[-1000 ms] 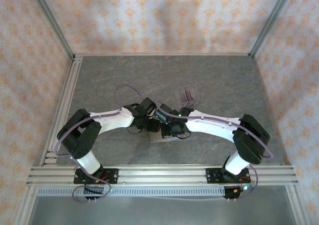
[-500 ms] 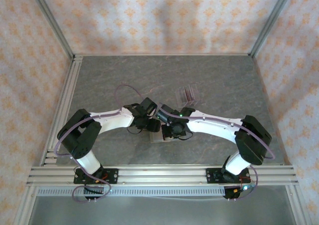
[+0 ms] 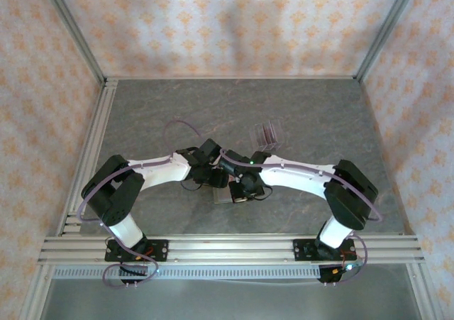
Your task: Put the credit cards into the card holder
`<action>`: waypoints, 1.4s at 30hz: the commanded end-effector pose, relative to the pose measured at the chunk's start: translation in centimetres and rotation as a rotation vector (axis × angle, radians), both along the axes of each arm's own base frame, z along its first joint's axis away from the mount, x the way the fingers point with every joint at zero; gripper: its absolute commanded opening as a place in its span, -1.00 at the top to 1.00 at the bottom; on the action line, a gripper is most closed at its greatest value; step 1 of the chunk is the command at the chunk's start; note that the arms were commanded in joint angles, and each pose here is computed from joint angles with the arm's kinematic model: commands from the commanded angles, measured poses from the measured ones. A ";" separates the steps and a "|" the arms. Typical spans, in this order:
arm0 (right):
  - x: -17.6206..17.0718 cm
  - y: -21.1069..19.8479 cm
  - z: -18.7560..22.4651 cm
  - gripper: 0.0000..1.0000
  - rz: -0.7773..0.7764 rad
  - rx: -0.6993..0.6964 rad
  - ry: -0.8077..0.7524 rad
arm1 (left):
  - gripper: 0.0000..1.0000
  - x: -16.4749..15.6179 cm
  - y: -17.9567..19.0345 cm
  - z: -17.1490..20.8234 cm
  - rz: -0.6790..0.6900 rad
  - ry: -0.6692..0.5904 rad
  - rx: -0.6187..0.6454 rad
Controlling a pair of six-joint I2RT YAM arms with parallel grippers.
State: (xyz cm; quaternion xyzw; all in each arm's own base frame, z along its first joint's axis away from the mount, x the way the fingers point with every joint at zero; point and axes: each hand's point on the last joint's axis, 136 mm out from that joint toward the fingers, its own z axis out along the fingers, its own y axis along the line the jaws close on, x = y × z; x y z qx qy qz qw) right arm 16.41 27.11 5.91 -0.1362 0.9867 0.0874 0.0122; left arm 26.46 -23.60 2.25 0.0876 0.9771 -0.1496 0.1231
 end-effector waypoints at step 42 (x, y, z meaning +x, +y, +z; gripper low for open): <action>1.5 1.5 1.8 0.58 0.068 -0.006 -0.001 | -0.21 -0.1 0.2 0.6 -0.015 -0.021 0.021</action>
